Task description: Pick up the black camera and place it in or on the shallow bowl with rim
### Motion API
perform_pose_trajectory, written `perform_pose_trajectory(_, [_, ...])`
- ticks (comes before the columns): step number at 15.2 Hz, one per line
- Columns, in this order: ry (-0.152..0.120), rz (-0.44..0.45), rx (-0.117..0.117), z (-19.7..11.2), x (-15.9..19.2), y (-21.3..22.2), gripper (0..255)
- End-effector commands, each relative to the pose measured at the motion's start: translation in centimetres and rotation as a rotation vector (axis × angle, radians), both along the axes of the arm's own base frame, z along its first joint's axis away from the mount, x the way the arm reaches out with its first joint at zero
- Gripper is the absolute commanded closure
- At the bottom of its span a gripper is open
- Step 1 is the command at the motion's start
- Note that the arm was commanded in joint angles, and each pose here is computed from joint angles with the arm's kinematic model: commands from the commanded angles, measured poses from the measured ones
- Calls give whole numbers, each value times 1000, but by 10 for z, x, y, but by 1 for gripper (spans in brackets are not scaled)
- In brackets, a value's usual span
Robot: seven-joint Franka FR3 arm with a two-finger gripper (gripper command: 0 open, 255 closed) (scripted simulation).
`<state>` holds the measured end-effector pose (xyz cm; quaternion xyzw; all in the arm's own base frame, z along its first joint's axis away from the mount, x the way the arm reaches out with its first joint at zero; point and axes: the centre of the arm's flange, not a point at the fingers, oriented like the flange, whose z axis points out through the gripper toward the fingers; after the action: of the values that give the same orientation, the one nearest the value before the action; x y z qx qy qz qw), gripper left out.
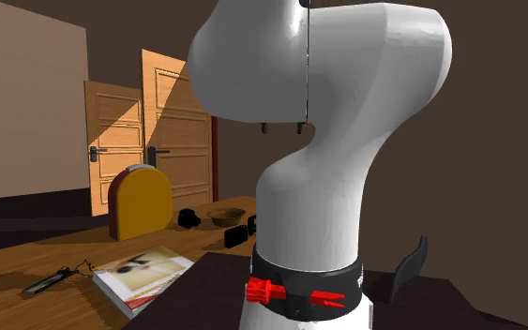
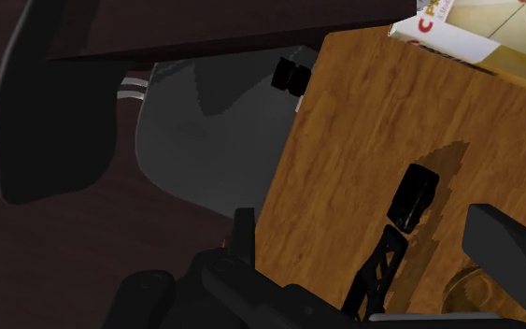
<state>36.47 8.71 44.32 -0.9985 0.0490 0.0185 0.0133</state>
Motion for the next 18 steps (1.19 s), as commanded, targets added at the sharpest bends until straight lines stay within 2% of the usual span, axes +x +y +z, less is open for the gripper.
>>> perform_pose_trajectory(1, [-3, -4, -1, -20, 8, 12, 0])
perform_pose_trajectory(18, [-8, -37, -10, -200, 74, 129, 0])
